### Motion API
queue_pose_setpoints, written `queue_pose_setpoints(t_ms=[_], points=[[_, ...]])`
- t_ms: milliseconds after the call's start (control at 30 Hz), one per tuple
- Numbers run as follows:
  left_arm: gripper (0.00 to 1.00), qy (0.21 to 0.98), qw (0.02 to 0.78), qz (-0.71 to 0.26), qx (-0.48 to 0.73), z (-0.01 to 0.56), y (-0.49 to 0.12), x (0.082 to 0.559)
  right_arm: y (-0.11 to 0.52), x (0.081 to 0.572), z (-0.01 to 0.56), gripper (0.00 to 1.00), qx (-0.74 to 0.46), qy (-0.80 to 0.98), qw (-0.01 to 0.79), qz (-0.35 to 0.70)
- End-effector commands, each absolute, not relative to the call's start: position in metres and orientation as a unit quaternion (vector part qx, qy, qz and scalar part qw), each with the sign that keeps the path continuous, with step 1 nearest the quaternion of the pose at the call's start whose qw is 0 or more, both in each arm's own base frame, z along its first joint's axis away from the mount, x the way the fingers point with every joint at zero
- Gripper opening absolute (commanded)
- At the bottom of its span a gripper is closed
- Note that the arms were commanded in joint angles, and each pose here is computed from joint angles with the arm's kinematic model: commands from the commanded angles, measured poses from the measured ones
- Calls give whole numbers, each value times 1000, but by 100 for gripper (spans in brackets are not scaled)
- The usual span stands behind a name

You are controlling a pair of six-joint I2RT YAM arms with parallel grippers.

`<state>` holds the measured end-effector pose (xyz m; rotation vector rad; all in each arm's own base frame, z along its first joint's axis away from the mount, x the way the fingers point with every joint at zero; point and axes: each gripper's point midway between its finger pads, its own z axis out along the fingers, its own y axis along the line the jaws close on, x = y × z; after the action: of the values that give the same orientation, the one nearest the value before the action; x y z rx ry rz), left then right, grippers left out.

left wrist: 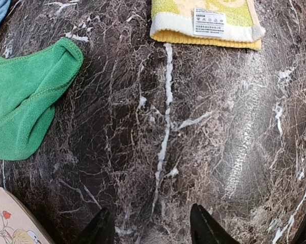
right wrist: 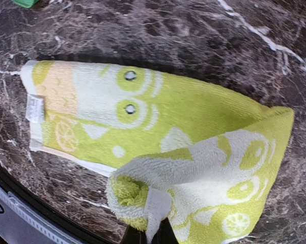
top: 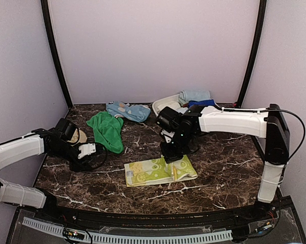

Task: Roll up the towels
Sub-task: Fold the towel at the center of the board.

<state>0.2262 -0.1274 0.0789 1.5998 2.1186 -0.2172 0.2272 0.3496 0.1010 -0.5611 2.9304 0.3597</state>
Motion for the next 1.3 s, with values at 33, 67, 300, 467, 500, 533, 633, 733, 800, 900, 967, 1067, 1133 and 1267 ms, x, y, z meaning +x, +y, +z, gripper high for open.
queue_pose_setpoints(t_ms=[33,67,300,467,500,533,633,733,800,900,967,1067,1133,1267], points=[[53,771,237,-79,585,82,-125,223,396,224,118,0,-192,960,73,191],[53,771,237,-79,586,82,-125,223,400,223,118,0,-192,959,72,196],[52,773,235,-79,585,80,-125,223,431,226,109,0,-187,957,75,210],[53,771,236,-76,587,81,-124,222,451,226,97,0,-183,956,67,219],[53,771,236,-75,587,81,-124,222,455,226,94,0,-180,956,65,221],[53,771,236,-75,587,81,-124,222,459,226,92,0,-177,956,63,227],[53,771,234,-76,587,81,-124,222,470,227,89,0,-171,953,63,243],[53,771,232,-76,588,79,-123,221,475,228,83,0,-166,953,61,245],[52,771,233,-76,588,79,-123,222,478,228,80,0,-164,953,60,248],[53,771,231,-78,588,80,-124,222,480,229,77,0,-161,953,61,248],[53,771,232,-79,588,80,-125,222,483,230,76,0,-157,953,62,251],[53,771,232,-83,588,80,-126,221,487,232,74,12,-148,953,62,258],[53,771,231,-84,588,80,-126,221,493,231,73,17,-143,950,58,271],[53,771,228,-85,589,79,-126,220,508,230,79,32,-140,940,52,307]])
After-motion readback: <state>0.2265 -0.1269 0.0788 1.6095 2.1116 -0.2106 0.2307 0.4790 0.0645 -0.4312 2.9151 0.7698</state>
